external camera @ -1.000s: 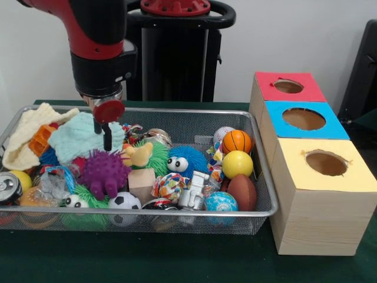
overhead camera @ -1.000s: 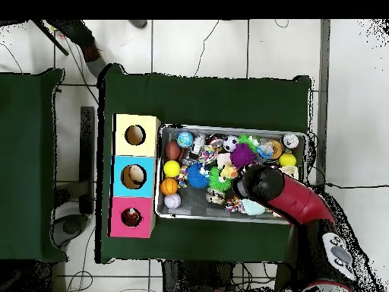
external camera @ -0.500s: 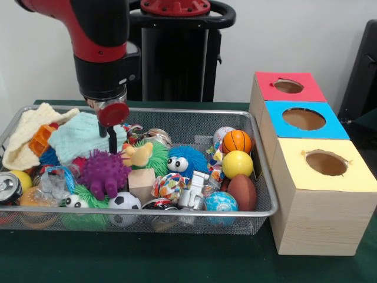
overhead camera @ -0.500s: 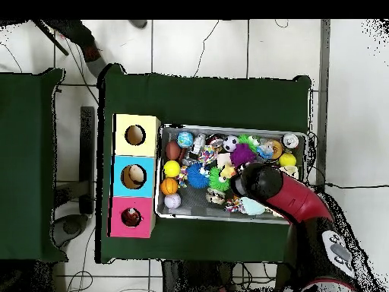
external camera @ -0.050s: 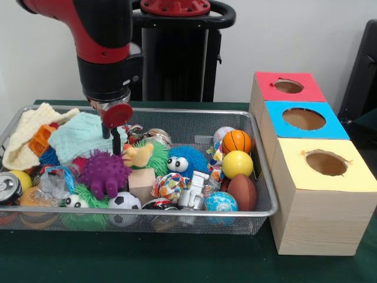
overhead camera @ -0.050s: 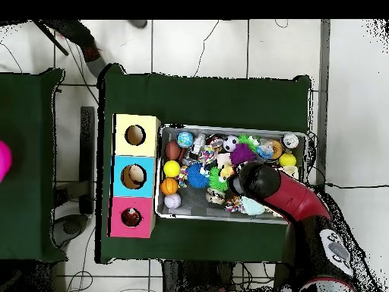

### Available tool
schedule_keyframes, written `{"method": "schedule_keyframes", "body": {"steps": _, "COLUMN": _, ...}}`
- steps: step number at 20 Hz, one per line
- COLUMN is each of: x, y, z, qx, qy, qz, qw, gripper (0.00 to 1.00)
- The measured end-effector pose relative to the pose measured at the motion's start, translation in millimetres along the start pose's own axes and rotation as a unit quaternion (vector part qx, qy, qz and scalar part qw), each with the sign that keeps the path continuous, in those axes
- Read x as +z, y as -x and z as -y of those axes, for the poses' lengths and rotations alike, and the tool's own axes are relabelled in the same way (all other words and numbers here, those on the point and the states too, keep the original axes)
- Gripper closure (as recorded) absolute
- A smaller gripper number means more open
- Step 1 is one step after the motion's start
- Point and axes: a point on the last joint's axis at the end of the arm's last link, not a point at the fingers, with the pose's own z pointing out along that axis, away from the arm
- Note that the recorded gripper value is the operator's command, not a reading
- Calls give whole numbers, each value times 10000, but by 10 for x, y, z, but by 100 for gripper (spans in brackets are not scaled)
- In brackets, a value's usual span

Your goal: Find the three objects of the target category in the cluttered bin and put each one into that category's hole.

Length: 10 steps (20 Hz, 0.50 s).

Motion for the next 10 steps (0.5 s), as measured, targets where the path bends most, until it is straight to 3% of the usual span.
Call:
{"method": "schedule_keyframes", "body": {"steps": 5, "x": -6, "y": -129, "z": -97, "qx": -128, "qy": -6, "qz": -2, "qw": 9999, "gripper": 0}}
{"method": "schedule_keyframes", "body": {"steps": 10, "x": 2, "y": -374, "z": -201, "qx": -305, "qy": -48, "qz": -53, "qw": 9995, "gripper": 0}}
